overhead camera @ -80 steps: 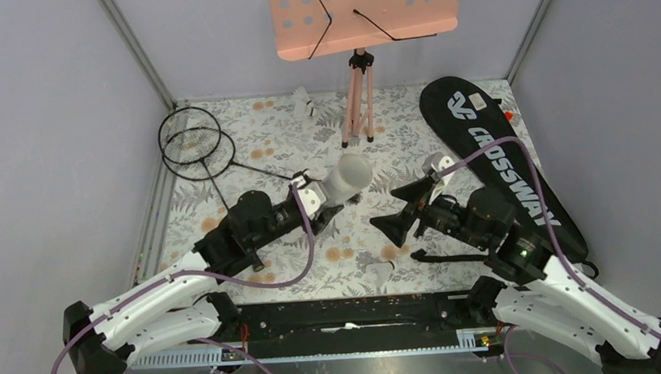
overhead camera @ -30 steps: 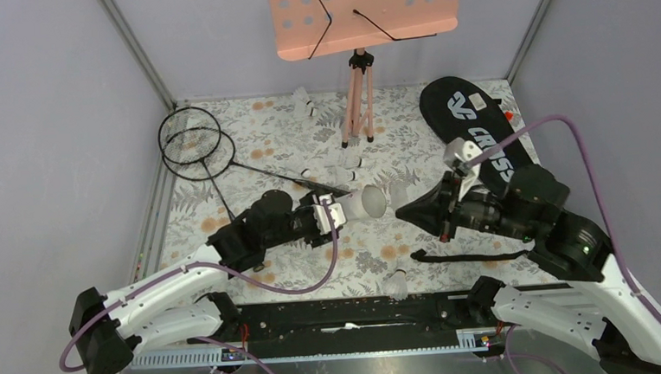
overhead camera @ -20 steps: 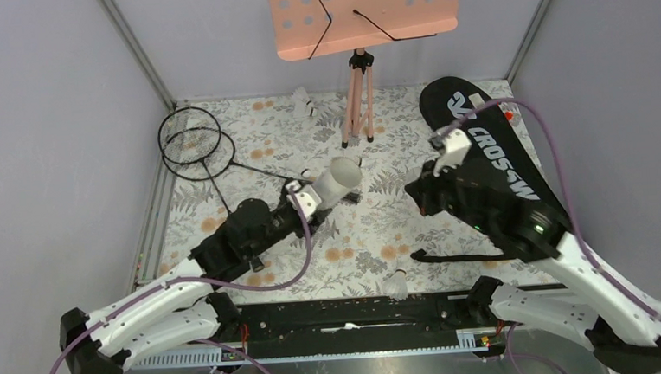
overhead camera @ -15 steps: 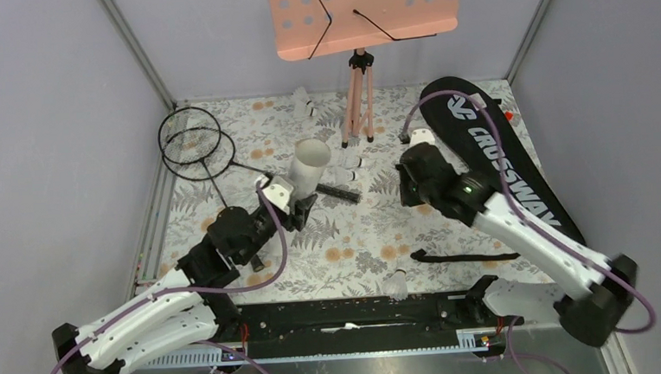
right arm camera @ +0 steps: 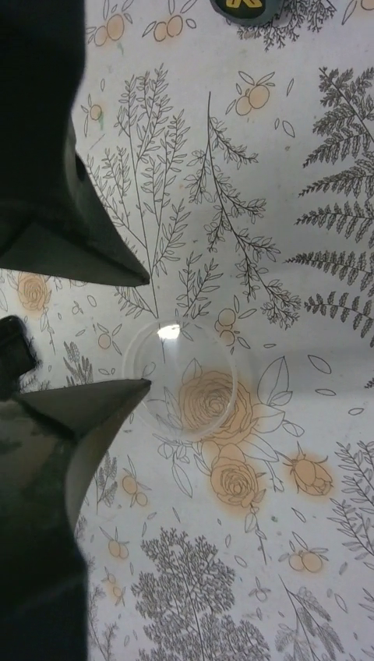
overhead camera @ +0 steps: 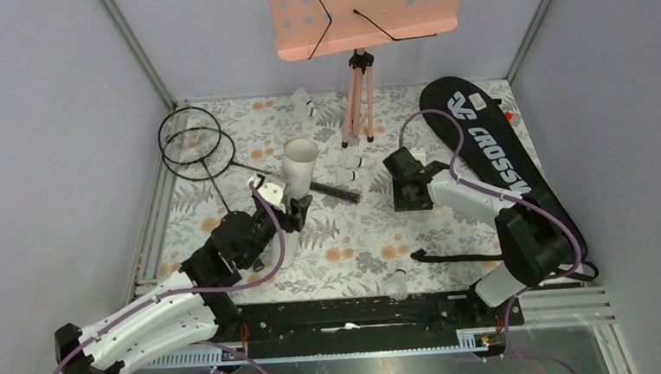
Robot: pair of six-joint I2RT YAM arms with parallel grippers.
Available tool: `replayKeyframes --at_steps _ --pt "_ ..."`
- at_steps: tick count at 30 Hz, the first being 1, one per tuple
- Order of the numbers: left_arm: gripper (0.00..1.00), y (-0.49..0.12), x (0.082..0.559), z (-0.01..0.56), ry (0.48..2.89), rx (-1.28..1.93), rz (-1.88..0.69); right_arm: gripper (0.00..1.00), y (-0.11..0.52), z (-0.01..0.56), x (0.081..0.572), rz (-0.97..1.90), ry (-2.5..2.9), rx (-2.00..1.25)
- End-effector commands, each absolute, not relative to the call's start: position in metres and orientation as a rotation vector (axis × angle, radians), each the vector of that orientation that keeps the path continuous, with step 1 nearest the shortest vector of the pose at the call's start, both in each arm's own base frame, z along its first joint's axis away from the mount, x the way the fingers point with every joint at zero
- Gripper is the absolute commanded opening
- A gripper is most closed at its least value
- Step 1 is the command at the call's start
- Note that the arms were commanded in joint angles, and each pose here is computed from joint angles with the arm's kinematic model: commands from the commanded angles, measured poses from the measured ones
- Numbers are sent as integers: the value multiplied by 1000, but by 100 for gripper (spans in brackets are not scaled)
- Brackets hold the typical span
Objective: Pack up the badminton gear
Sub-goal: Place the lid at the center of the board, then pick up the shuttlecock at the center of the board.
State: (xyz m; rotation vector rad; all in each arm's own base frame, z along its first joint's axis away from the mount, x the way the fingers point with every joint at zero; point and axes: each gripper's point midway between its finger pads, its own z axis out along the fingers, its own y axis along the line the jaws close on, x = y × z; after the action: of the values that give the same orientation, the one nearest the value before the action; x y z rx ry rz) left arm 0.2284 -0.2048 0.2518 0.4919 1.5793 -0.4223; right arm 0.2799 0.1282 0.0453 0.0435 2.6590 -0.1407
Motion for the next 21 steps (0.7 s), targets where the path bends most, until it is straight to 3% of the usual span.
replayKeyframes --at_steps 1,6,7,8,15,21 --pt "56 -205 234 264 1557 428 -438 62 130 68 292 -82 2566 97" --pt "56 -205 234 266 1568 417 -440 86 129 80 247 22 2666 51" --pt "56 -204 234 266 1571 416 -437 98 133 79 232 68 2699 20" --pt "57 -204 234 266 1575 414 -434 99 139 80 218 111 2709 -15" --pt "57 -203 234 266 1572 406 -439 98 183 101 119 571 2723 -331" --pt "57 -208 231 264 1571 436 -458 97 164 106 84 604 2617 -555"
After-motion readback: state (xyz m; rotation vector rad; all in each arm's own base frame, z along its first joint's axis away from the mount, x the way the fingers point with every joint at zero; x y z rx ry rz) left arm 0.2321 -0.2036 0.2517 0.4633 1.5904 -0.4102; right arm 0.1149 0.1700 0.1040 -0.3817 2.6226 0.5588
